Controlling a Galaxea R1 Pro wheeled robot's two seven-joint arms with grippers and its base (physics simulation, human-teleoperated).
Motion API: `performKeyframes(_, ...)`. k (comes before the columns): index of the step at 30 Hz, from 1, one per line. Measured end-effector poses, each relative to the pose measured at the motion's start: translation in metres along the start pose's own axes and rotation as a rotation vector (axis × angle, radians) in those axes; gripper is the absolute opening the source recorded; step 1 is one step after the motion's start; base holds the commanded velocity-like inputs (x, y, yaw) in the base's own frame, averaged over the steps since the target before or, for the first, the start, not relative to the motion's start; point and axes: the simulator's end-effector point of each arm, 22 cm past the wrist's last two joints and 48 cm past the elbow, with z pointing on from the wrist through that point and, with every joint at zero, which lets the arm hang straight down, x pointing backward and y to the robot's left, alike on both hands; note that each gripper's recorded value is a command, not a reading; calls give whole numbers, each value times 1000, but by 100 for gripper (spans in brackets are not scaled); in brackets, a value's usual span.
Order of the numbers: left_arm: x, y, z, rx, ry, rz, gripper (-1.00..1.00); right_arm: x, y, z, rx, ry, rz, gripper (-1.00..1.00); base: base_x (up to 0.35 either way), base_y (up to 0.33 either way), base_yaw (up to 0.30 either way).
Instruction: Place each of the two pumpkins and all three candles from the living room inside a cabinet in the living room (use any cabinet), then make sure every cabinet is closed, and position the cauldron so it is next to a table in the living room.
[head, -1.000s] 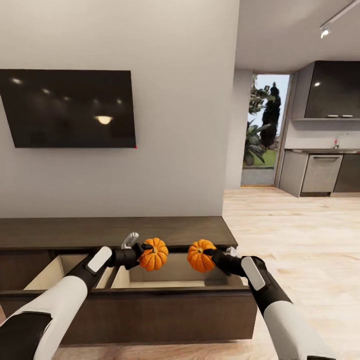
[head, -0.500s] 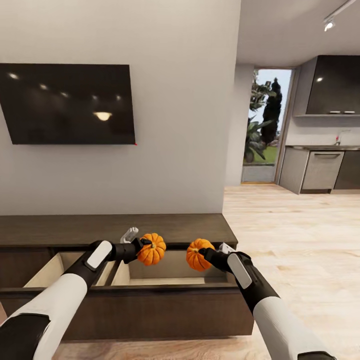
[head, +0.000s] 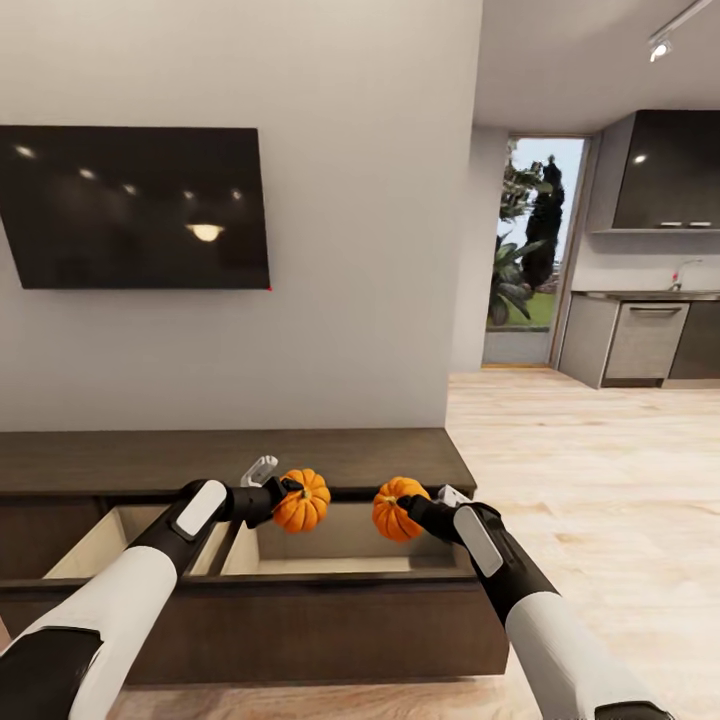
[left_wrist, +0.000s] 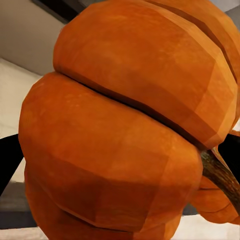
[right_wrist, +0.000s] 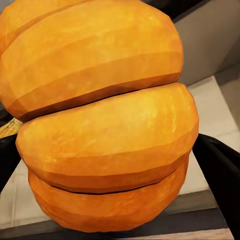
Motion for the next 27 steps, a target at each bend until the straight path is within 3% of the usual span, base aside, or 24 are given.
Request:
performKeyframes(10, 1, 0, 0, -3, 8, 2, -100, -3, -8, -1, 51, -2, -2, -100, 52, 0, 0)
performKeyframes(27, -5, 2, -4, -48, -3, 23, -100, -2, -7, 0, 56, 4, -5, -100, 85, 0, 0)
